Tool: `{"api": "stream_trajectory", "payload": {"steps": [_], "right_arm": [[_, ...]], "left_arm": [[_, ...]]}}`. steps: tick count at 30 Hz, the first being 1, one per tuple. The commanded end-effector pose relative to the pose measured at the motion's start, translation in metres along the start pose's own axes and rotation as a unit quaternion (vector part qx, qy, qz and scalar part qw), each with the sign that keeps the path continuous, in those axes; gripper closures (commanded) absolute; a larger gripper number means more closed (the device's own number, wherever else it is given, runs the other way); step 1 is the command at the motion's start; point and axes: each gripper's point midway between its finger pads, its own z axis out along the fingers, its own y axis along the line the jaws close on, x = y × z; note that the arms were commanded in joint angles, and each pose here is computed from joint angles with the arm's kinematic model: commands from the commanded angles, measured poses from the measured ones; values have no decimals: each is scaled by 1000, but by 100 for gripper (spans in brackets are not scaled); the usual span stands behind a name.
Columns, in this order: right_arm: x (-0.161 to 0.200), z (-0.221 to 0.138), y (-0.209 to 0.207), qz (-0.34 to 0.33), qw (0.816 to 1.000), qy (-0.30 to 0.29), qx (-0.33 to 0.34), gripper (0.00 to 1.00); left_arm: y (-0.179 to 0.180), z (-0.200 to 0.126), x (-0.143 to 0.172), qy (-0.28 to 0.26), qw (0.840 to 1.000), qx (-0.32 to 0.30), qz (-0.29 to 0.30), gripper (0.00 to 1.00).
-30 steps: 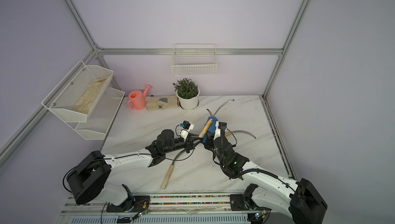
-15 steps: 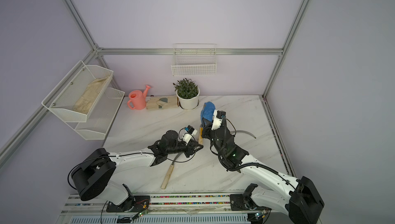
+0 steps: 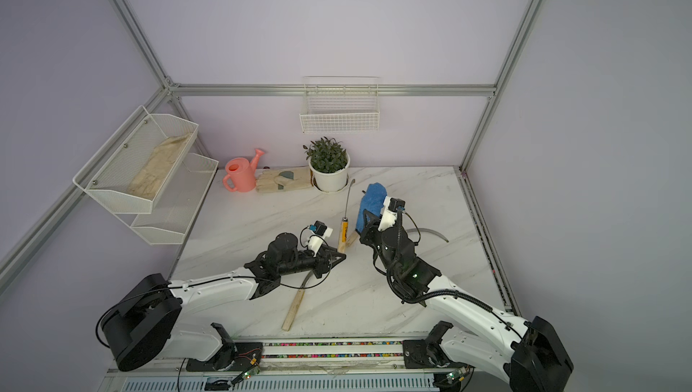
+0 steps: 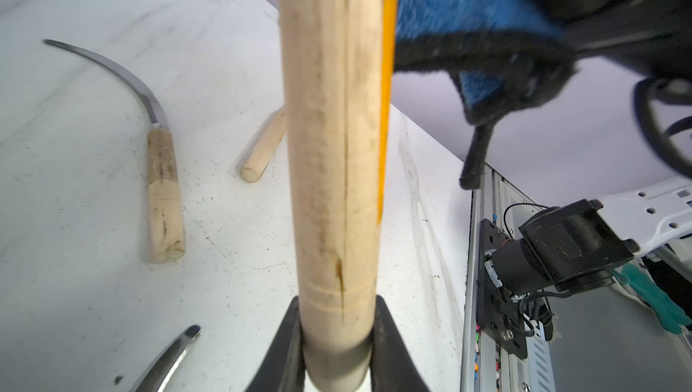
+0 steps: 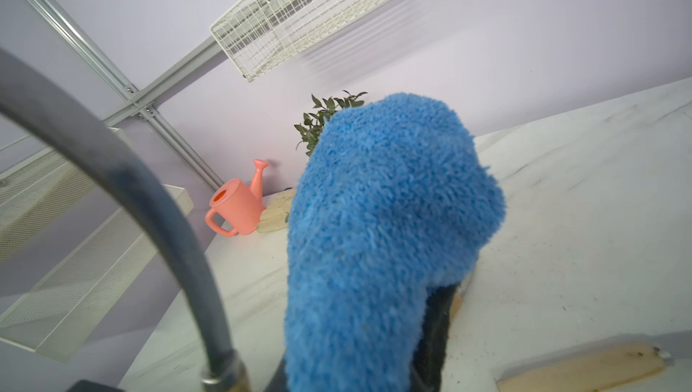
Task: Wipe small sickles with rags
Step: Adjust the small sickle, then wipe the small sickle.
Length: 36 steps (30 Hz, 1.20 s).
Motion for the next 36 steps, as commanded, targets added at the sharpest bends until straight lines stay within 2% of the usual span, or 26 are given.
{"api": "stream_trajectory", "payload": {"steps": [1,3,8,11,14,21,26,36], "right_arm": [[13,-2,-10,20,1000,21,10,100],[29,1,-8,24,999,48,-3,100],[96,3,30,43,984,143,-97,100],[129,-5,59,43,973,176,-144,100],[145,-12,78,55,961,195,-190,100],[144,-37,110,79,933,197,-289,100],[133,-47,111,86,930,185,-307,100],[135,-59,112,104,920,194,-323,100]], "left_arm": [[0,-24,-33,-79,997,-21,9,100],[2,-35,-38,-101,994,-34,14,100],[1,-55,-45,-138,989,-47,28,100],[1,-57,-46,-143,988,-52,31,100],[2,-59,-45,-147,987,-54,35,100],[0,-57,-45,-145,988,-48,38,100],[-2,-55,-44,-139,989,-39,37,100],[0,-55,-44,-141,989,-43,35,100]]}}
